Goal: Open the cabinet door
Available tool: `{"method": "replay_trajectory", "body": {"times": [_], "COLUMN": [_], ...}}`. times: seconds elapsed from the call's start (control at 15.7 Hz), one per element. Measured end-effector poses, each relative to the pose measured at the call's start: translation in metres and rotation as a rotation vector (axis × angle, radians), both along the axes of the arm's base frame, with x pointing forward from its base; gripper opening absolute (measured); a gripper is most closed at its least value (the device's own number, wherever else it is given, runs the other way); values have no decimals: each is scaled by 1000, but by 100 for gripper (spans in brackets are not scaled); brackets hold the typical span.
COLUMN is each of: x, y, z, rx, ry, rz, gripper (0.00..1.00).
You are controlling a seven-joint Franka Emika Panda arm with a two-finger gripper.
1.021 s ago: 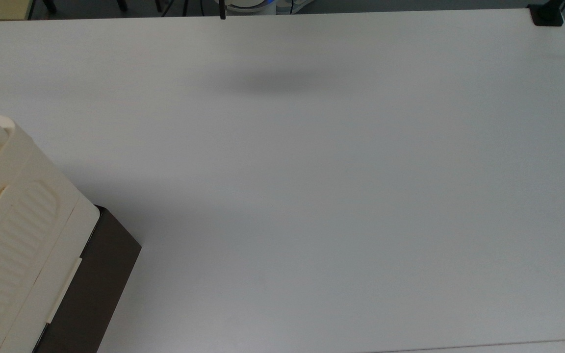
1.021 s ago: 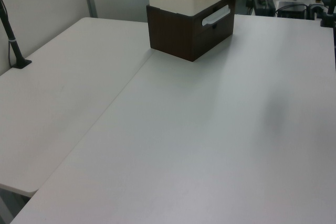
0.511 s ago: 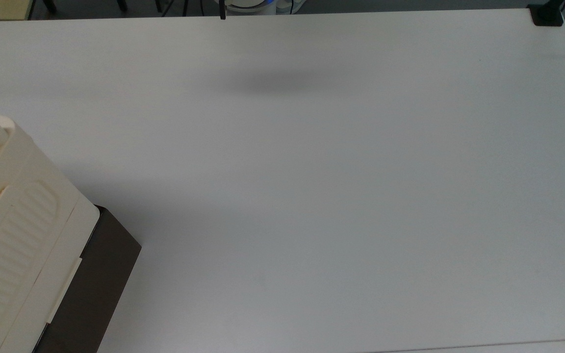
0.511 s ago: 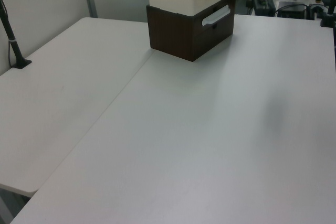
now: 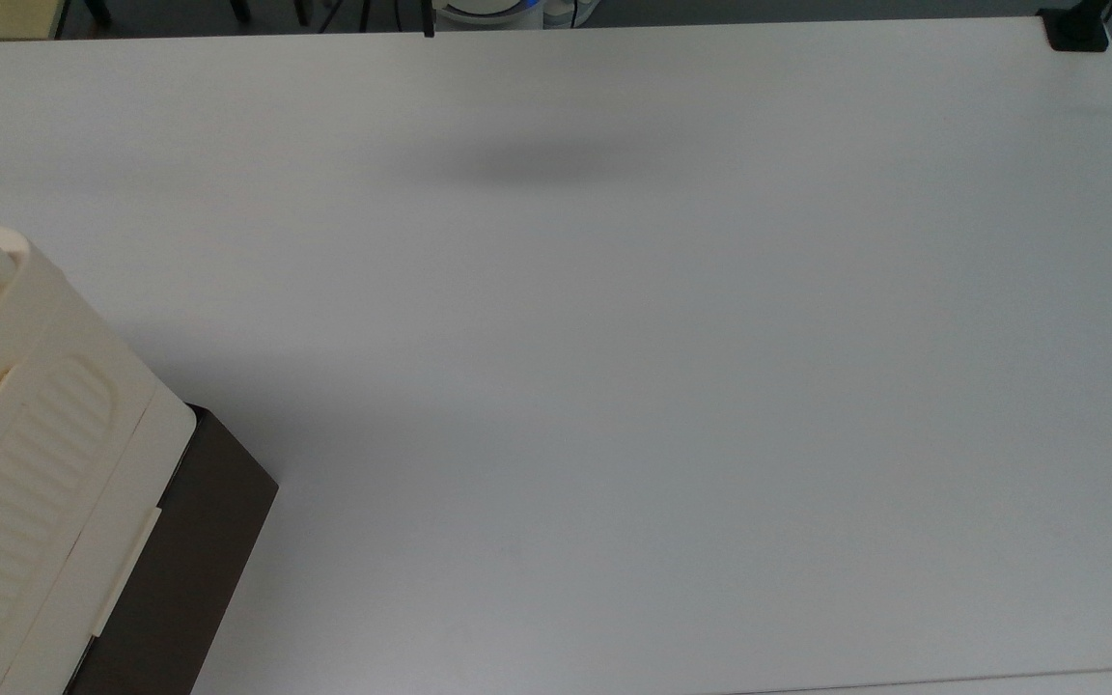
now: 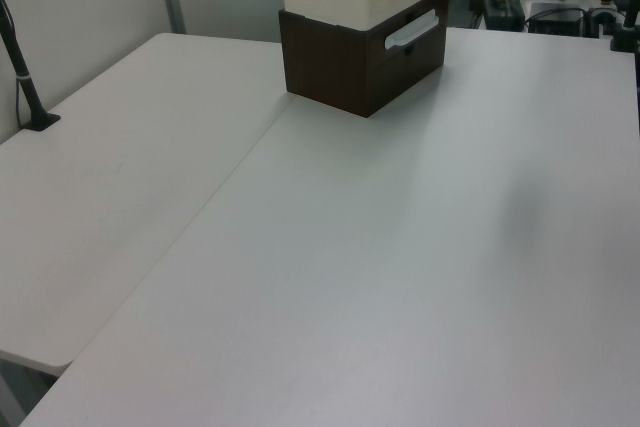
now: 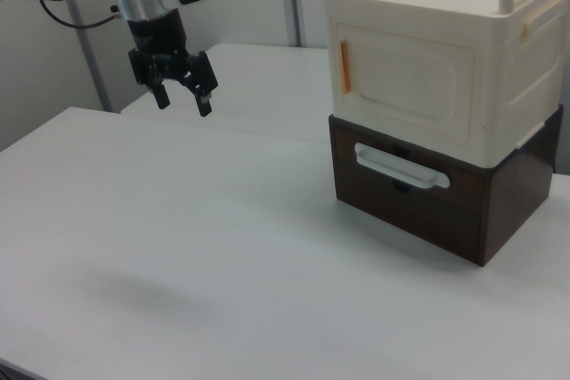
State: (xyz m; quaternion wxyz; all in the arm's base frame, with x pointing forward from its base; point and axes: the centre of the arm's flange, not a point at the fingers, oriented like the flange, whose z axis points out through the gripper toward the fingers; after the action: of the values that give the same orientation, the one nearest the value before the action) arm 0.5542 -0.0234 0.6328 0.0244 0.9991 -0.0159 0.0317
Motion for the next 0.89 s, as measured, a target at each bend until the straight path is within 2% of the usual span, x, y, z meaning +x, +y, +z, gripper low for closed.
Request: {"method": "replay_trajectory", "body": {"times": [0.38,0.89], "x": [9,26], "y": [-18,-60], "z": [3,-8], "rx": [-19,-39], "ry": [-60,-122], "rz": [127,86], "gripper": [100,100]}}
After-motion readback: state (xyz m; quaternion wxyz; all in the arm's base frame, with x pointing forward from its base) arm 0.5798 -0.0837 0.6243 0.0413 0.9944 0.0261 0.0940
